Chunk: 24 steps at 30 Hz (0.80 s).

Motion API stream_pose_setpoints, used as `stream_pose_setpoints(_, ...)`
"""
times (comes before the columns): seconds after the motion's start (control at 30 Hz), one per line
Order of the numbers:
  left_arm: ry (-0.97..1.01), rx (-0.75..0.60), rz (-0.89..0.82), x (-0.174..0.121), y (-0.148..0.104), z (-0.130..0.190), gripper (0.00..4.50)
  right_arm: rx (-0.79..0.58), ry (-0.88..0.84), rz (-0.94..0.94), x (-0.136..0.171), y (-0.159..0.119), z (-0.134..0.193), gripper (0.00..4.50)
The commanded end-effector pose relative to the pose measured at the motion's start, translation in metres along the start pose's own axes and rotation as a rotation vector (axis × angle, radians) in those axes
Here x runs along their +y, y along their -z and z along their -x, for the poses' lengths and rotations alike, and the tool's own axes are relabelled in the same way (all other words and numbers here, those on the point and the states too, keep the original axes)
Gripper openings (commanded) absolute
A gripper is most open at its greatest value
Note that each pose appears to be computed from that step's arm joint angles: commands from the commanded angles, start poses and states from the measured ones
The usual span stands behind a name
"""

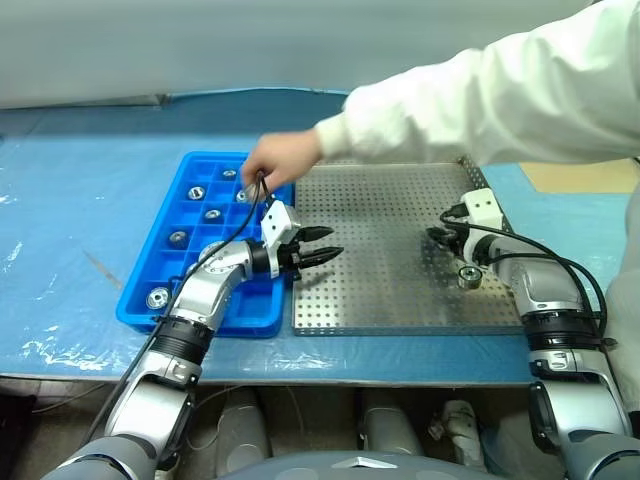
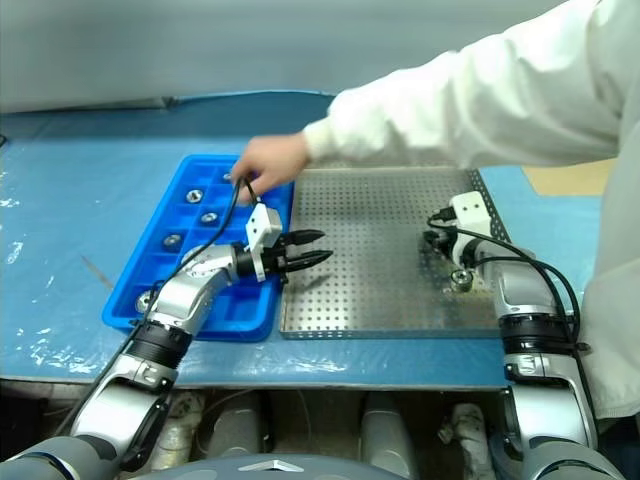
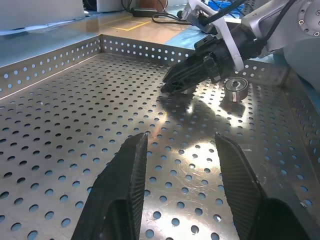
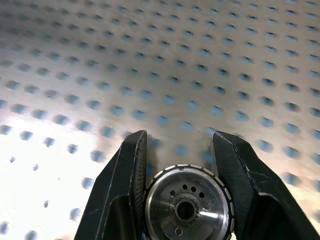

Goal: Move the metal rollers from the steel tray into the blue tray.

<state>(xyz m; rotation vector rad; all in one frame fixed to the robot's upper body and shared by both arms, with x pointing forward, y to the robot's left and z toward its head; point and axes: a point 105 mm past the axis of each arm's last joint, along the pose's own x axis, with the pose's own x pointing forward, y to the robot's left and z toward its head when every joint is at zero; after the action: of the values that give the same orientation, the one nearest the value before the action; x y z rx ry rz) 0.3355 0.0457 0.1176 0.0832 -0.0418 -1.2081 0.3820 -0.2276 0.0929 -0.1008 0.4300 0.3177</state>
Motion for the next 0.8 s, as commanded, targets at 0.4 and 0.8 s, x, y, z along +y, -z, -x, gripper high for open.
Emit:
stream_pose_setpoints(0.4,-0.255,-0.024,-0.045,0.04,-0.024,0.054,2.24,-0.357,-0.665,0.139,0.147,-0.098,0.013,1.69)
stream_pose_setpoints(0.8,-0.553,0.051,-0.09,0.041,-0.028,0.14,2.24,-0.364,-1.096,0.252,0.255,-0.108,0.007,1.69)
